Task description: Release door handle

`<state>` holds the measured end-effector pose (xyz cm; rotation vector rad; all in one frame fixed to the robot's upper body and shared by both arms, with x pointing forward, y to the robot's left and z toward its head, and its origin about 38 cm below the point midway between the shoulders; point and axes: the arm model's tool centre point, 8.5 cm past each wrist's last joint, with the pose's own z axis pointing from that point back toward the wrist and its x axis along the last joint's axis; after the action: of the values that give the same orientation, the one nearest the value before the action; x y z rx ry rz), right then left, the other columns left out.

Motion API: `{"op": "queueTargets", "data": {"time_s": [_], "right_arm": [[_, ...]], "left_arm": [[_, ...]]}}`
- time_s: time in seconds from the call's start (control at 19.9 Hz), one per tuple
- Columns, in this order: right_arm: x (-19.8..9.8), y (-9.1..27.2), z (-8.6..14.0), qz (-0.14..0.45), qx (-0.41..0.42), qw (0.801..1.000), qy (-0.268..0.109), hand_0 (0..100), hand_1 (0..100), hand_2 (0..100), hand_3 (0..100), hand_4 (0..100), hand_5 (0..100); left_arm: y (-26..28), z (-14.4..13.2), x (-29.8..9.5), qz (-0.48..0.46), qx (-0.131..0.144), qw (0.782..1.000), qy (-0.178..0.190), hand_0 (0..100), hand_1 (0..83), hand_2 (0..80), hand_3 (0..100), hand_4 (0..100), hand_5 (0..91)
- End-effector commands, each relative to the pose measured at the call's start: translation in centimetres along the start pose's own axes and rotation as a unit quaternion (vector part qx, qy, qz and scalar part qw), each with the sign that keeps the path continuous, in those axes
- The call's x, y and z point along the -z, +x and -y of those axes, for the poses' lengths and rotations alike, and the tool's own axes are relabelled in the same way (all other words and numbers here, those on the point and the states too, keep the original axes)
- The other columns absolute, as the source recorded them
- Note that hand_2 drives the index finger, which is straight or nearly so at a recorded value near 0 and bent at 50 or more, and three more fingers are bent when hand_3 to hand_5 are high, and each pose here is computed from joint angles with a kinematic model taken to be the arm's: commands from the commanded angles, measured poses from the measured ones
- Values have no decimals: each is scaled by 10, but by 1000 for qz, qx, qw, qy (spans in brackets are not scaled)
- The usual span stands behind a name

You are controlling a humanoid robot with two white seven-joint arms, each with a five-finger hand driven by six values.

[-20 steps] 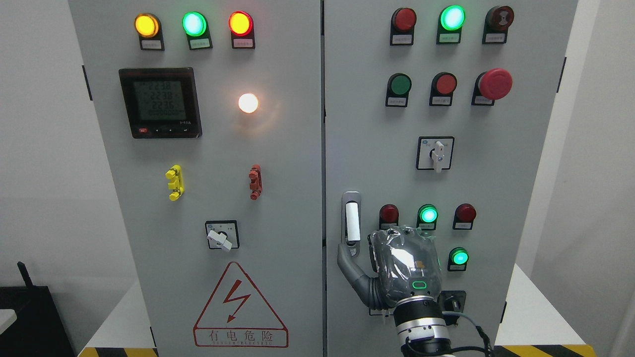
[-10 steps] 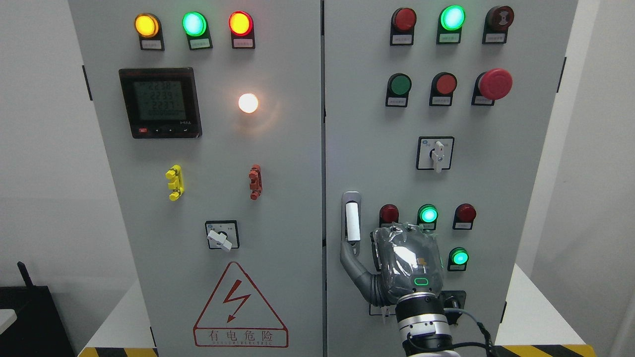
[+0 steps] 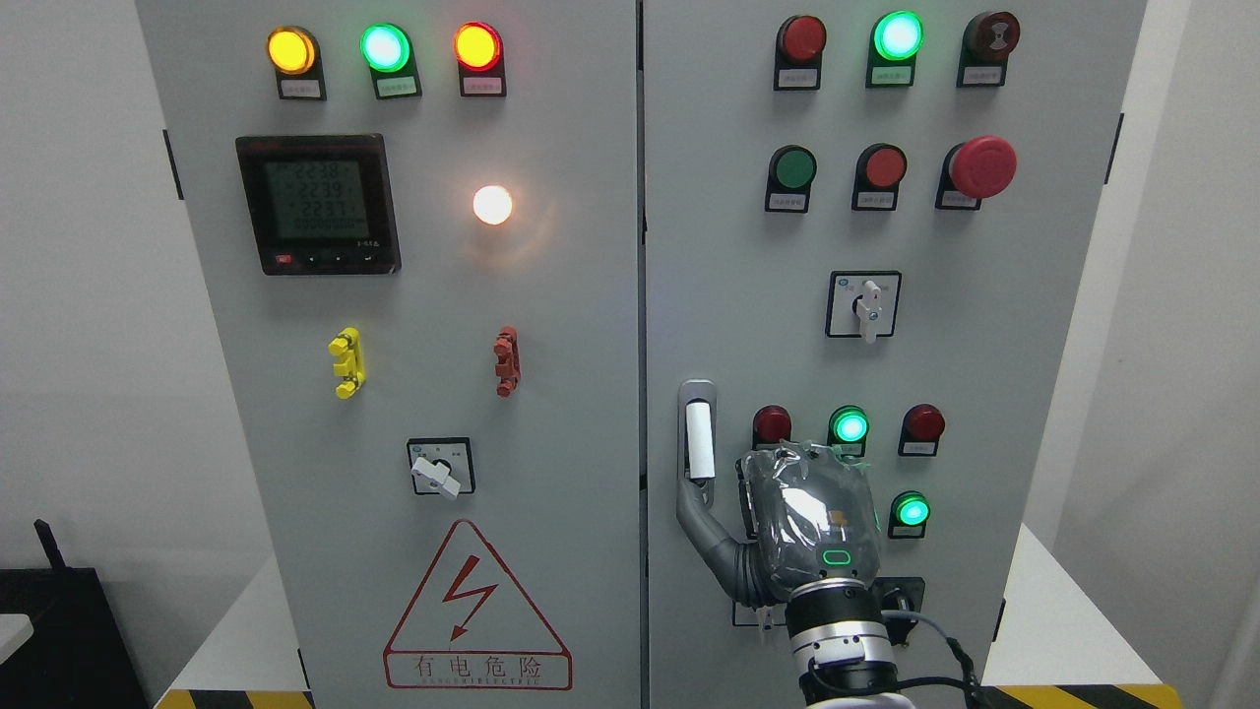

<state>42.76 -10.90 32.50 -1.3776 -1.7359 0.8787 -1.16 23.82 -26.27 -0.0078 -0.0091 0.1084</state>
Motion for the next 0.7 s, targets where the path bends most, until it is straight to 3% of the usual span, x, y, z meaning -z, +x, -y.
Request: {"op": "queueTargets", "data": {"time_s": [0.0,0.65], "right_arm": [[0,-1,-2,-3,1,1000,3,429,68,994,1000,918,992],[-1,-6,0,-10,3,1000,-1,427,86,989,1000,916,992]], "left_arm": [[17,2,0,13,-7,1000,-2,120,389,0,0,0,0],[17,1,0,13,-7,1000,-1,120,389,0,0,0,0]]}}
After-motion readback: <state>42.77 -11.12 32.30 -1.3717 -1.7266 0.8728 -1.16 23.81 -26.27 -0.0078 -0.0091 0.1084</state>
